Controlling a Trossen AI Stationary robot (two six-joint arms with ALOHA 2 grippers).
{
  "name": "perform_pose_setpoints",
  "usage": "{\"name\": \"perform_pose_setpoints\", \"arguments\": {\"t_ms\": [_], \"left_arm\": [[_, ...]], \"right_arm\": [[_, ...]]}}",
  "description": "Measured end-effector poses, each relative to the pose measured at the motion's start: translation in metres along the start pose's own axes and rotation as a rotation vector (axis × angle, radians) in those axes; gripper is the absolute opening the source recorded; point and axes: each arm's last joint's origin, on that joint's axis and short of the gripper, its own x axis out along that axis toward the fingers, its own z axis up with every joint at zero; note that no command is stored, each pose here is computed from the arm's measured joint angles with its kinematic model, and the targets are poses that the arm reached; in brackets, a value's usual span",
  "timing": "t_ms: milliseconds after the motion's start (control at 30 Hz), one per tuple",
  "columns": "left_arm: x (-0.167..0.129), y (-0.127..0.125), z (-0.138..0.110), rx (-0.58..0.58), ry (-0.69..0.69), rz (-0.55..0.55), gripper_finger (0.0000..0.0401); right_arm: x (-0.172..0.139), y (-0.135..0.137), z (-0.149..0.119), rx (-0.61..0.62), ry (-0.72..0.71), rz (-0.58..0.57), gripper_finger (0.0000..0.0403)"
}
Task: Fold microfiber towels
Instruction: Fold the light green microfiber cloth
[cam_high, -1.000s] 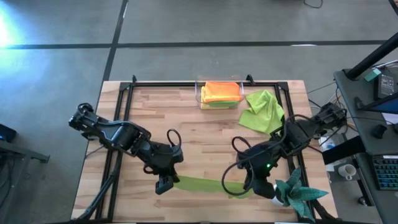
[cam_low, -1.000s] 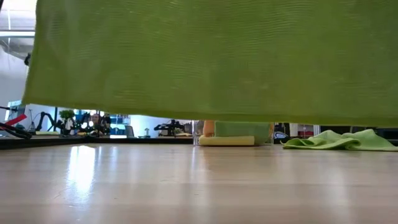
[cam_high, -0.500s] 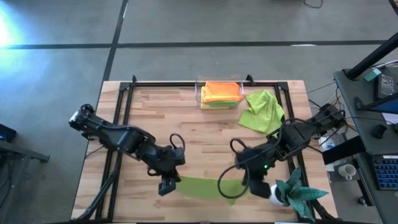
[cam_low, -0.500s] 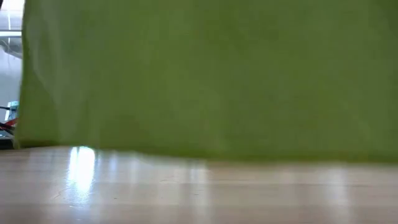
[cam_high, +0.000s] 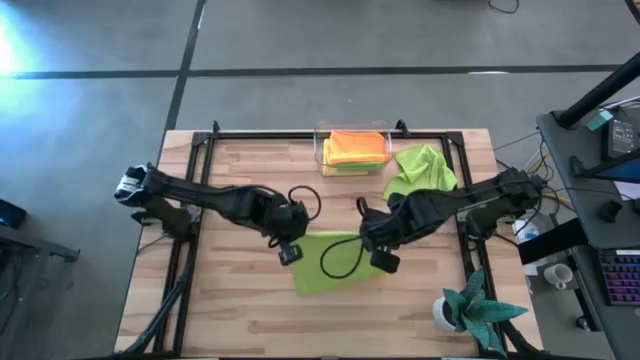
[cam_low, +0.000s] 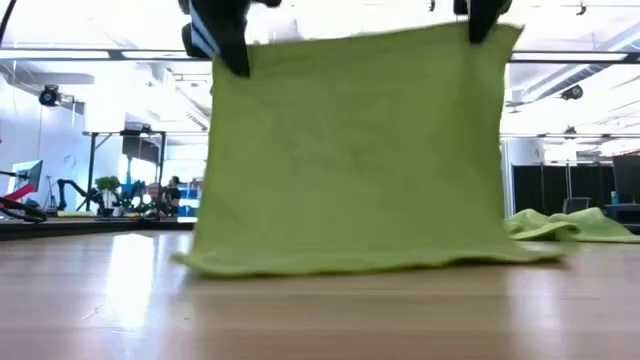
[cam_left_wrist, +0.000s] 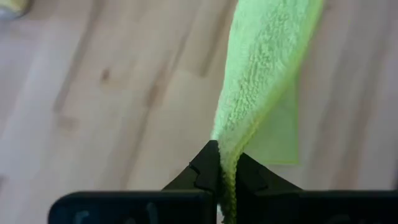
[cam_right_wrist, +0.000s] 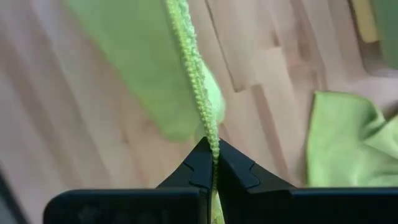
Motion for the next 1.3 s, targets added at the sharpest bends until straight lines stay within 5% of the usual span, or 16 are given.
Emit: {"name": "perform_pose_setpoints", "arguments": {"t_ms": [400, 700, 1300], "left_arm": [[0.038, 0.035, -0.005, 0.083, -0.035, 0.215, 0.0], [0.049, 0.056, 0.0, 0.113, -0.089, 0.339, 0.0], [0.067, 0.049, -0.014, 0.095, -0.08, 0.225, 0.0]], "right_arm": [[0.054, -0.022, 0.012, -0.14, -0.037, -0.319, 0.0009], [0.083, -0.048, 0.028, -0.218, -0.075, -0.387, 0.0009], [0.133, -0.05, 0.01, -0.289, -0.044, -0.336, 0.0009]]}}
